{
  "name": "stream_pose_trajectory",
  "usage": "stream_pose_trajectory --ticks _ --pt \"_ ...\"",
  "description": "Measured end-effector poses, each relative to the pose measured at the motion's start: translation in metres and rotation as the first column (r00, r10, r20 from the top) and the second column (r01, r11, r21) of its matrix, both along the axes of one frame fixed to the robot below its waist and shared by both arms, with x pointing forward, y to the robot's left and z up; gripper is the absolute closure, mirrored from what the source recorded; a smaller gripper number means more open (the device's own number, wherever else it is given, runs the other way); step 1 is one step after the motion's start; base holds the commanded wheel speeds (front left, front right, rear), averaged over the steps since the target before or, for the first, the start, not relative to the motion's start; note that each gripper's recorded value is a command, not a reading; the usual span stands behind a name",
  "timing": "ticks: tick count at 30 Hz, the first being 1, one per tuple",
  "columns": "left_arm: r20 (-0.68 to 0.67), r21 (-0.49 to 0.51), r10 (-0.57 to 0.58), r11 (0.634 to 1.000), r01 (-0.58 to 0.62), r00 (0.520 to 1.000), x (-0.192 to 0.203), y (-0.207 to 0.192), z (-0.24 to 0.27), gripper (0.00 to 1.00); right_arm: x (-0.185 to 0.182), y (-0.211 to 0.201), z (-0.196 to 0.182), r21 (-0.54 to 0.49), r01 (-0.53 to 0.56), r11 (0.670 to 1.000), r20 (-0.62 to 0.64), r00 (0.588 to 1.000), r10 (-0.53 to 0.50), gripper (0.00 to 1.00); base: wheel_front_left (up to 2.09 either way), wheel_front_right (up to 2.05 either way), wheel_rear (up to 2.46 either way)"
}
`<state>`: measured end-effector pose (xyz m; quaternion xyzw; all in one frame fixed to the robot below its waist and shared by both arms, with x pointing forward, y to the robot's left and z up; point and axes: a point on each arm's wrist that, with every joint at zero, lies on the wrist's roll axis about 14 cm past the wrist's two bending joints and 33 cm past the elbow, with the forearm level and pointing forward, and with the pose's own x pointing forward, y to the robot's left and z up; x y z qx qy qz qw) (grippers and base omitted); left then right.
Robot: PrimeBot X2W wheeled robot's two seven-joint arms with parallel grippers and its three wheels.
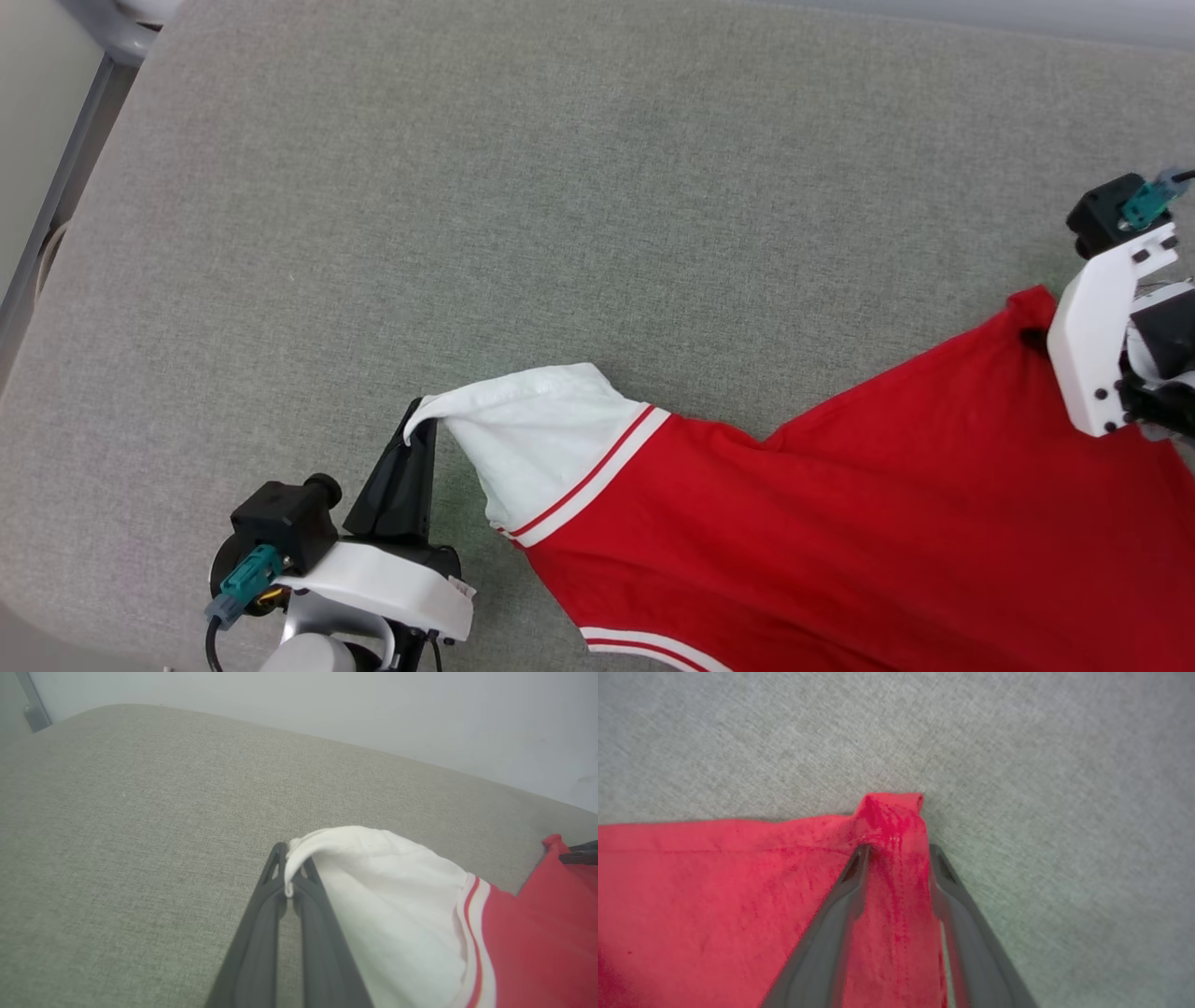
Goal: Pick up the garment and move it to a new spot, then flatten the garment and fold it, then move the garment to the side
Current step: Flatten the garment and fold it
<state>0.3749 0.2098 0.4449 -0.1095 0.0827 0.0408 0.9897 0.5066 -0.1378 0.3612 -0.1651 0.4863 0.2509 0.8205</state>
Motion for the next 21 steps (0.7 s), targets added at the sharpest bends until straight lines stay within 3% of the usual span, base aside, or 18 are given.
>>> stream_pose_trajectory --ticks 9,16,21 --pt "0.057 0.02 -0.018 1.0 0.017 0.998 -0.001 0.002 0.019 1.0 0.02 0.016 0.061 0.182 -0.002 0.983 0.234 0.971 -0.042 1.0 0.0 0.0 0.0" --pt "0.164 0.078 -0.072 0.995 0.06 0.984 0.001 -0.001 0.058 1.0 0.018 0.001 0.127 0.267 -0.028 0.963 0.446 0.889 -0.098 1.0 0.0 0.0 0.0" --pt "0.301 0.148 -0.142 0.984 0.101 0.943 0.015 -0.008 0.115 1.0 0.005 -0.007 0.176 0.337 -0.056 0.94 0.565 0.81 -0.154 1.0 0.0 0.0 0.0"
